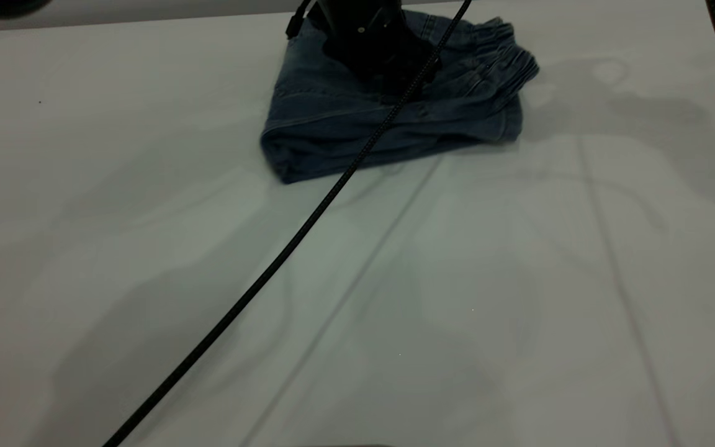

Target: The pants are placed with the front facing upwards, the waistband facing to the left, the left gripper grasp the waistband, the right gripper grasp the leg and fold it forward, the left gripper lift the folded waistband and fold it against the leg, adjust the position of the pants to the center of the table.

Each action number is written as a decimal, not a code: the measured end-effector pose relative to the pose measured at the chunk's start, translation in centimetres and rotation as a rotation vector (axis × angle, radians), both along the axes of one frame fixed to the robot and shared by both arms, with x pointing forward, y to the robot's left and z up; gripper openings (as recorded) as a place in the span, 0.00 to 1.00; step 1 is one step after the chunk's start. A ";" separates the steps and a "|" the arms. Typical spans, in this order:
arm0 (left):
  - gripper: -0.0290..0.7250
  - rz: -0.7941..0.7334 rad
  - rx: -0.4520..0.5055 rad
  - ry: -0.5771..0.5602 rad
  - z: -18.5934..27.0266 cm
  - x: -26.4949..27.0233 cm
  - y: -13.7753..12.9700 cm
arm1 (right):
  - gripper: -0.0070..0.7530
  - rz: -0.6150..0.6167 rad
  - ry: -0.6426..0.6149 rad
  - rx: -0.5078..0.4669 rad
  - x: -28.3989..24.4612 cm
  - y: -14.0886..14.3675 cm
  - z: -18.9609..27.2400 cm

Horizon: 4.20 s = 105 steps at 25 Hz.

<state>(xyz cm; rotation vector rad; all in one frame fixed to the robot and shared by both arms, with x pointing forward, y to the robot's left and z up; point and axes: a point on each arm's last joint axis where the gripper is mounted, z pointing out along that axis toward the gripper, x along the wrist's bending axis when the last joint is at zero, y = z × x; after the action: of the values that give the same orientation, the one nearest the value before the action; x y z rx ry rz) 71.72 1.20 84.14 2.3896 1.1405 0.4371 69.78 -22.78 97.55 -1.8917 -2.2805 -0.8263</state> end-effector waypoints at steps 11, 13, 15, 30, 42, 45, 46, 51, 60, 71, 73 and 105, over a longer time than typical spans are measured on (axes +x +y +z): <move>0.74 0.032 0.102 0.476 0.1 -4.1 1.0 | 0.73 -0.004 -0.008 0.001 0.1 0.0 0.0; 0.74 0.046 0.080 0.545 0.2 -4.6 0.8 | 0.73 -0.005 -0.009 0.000 0.1 0.0 0.0; 0.74 0.057 0.049 0.574 0.2 -4.8 0.6 | 0.73 -0.005 -0.010 0.000 0.1 0.0 0.0; 0.71 0.007 0.059 0.312 9.4 -3.3 1.0 | 0.73 0.028 -0.182 0.003 -0.9 0.0 9.0; 0.71 0.013 -0.118 -0.072 30.5 -8.3 4.6 | 0.73 0.073 -0.434 0.025 -12.2 -0.6 26.0; 0.71 0.023 -0.170 -0.138 34.9 -11.1 6.3 | 0.73 0.034 -0.505 0.023 -15.6 -1.0 29.0; 0.71 0.023 -0.182 -0.156 36.2 -12.2 7.0 | 0.73 0.017 -0.531 0.022 -16.9 -1.2 30.0; 0.71 0.027 -0.213 -0.196 40.2 -18.6 10.9 | 0.73 -0.060 -0.636 0.035 -23.3 -2.0 33.6; 0.71 0.020 -0.293 -0.323 43.1 -33.3 19.8 | 0.73 -0.079 -0.758 0.029 -36.5 -3.2 33.4; 0.71 0.015 -0.361 -0.431 37.7 -45.0 26.9 | 0.73 -0.095 -0.798 0.018 -47.4 -4.2 24.7; 0.71 0.015 -0.365 -0.437 36.4 -46.0 27.5 | 0.73 -0.100 -0.807 0.014 -48.7 -4.3 22.8; 0.71 0.038 -0.138 -0.062 20.1 -43.7 26.1 | 0.73 -0.140 -0.673 -0.180 -46.9 -5.6 6.4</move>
<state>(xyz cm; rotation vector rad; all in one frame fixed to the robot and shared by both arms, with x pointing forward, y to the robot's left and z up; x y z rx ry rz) 28.07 27.29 104.29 2.2243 1.1516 0.4270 22.87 -28.39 103.99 -2.1025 -2.6680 -1.5196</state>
